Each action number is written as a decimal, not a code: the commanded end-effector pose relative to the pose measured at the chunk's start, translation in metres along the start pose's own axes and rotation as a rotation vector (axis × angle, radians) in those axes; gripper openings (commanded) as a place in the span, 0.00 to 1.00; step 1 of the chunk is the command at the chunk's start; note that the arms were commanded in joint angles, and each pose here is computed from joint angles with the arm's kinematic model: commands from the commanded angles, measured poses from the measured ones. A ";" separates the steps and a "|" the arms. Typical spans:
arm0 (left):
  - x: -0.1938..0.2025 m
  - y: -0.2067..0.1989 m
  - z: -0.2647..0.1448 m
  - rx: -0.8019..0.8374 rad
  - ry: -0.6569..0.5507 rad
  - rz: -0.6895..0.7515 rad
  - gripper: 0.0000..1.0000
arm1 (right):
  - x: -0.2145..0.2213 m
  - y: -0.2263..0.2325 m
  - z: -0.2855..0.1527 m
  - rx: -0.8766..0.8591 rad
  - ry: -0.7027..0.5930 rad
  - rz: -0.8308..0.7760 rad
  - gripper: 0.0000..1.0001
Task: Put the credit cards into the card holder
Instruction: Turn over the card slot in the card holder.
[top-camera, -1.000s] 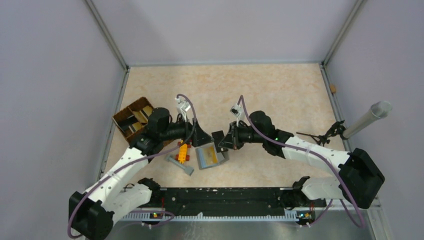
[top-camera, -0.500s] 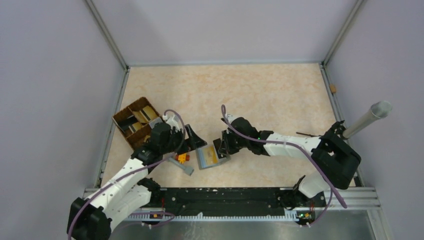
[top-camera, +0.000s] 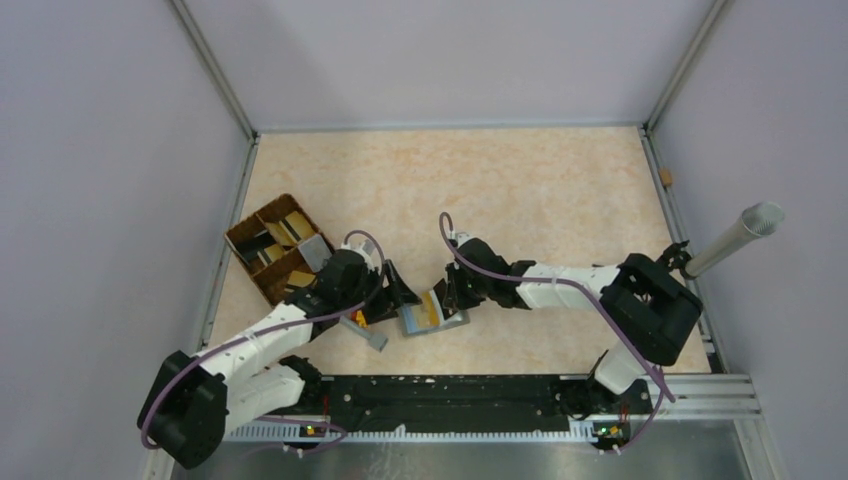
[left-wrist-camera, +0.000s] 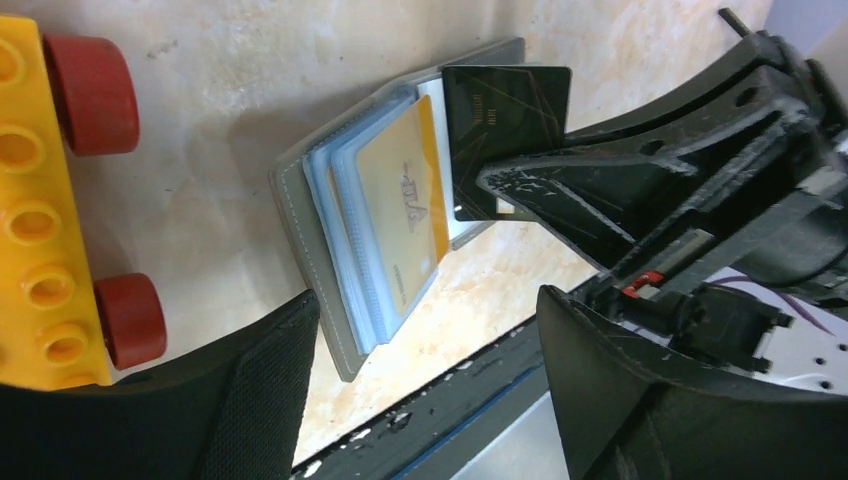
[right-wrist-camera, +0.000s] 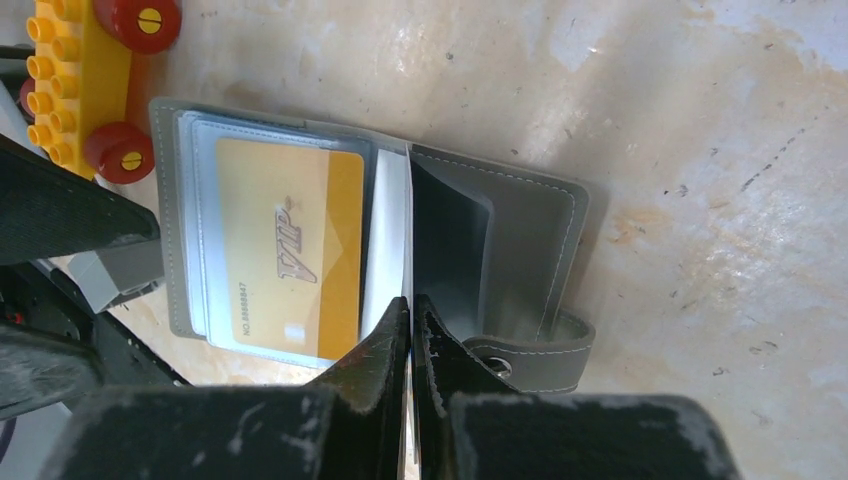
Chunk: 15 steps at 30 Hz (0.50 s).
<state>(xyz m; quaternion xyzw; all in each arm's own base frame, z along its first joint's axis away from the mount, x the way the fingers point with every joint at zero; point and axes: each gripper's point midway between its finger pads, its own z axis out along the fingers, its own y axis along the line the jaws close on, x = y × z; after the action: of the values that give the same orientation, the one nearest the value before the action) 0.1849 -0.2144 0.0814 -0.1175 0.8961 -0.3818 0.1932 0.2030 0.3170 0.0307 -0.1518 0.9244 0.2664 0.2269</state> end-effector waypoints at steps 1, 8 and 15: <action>0.001 -0.005 0.009 0.015 -0.007 -0.023 0.72 | 0.027 -0.028 0.008 0.093 0.064 0.016 0.00; 0.009 0.017 0.009 -0.086 -0.019 -0.065 0.60 | 0.030 -0.034 0.010 0.107 0.075 0.031 0.00; 0.004 0.032 -0.002 -0.179 -0.063 -0.054 0.61 | 0.030 -0.037 0.011 0.110 0.076 0.039 0.00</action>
<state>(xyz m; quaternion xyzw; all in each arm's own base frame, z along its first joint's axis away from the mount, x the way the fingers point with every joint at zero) 0.1749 -0.2048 0.0580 -0.1582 0.9122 -0.3315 0.1815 0.2065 0.3196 0.0282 -0.1360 0.9237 0.2757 0.2287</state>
